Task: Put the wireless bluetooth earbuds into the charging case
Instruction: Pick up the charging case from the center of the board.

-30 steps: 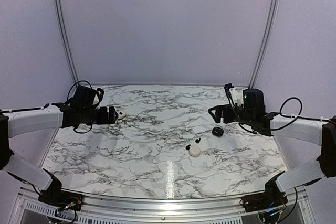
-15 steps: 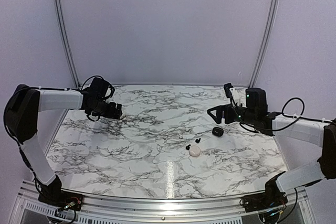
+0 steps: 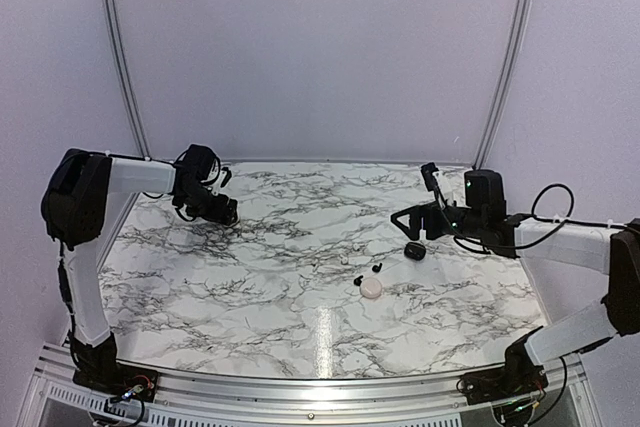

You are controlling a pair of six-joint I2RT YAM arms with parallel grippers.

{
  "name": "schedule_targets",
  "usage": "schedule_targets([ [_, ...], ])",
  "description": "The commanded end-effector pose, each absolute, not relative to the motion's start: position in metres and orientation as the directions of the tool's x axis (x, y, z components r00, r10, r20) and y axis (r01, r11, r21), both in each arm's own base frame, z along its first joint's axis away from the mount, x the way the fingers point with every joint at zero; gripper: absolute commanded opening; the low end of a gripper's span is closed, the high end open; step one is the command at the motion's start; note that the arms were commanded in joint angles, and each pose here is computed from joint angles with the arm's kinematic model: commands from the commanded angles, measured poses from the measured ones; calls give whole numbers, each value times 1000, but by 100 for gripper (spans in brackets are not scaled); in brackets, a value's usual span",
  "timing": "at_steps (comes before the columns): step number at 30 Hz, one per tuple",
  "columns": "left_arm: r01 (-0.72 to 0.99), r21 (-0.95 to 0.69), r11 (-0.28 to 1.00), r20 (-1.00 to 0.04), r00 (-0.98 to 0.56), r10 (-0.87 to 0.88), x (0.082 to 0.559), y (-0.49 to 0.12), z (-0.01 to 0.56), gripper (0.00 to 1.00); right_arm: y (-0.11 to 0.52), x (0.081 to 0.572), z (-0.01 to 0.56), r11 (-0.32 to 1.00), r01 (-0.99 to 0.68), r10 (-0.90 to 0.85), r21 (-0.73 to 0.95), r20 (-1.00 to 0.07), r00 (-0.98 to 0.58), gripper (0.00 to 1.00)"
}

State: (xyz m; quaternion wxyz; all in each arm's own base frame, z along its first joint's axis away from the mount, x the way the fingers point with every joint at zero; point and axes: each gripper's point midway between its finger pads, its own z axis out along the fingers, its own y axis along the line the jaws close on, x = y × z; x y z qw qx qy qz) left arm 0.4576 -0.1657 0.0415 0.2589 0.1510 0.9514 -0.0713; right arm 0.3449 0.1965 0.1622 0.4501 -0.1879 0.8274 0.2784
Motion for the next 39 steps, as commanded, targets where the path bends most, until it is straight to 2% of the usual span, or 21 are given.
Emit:
schedule_targets([
  [1, 382, -51, 923, -462, -828, 318, 454, -168, 30, 85, 199, 348, 163, 758, -581, -58, 296, -857, -512, 99],
  [24, 458, -43, 888, -443, -806, 394, 462, -176, 11, 41, 205, 352, 161, 740, -599, -71, 306, -850, -522, 99],
  [32, 535, -29, 845, -475, -751, 459, 428, -206, 23, 36, 220, 352, 159, 709, -623, -82, 329, -840, -536, 99],
  [39, 605, -21, 796, -553, -670, 495, 389, -233, 49, 34, 256, 339, 148, 629, -658, -92, 414, -801, -592, 98],
])
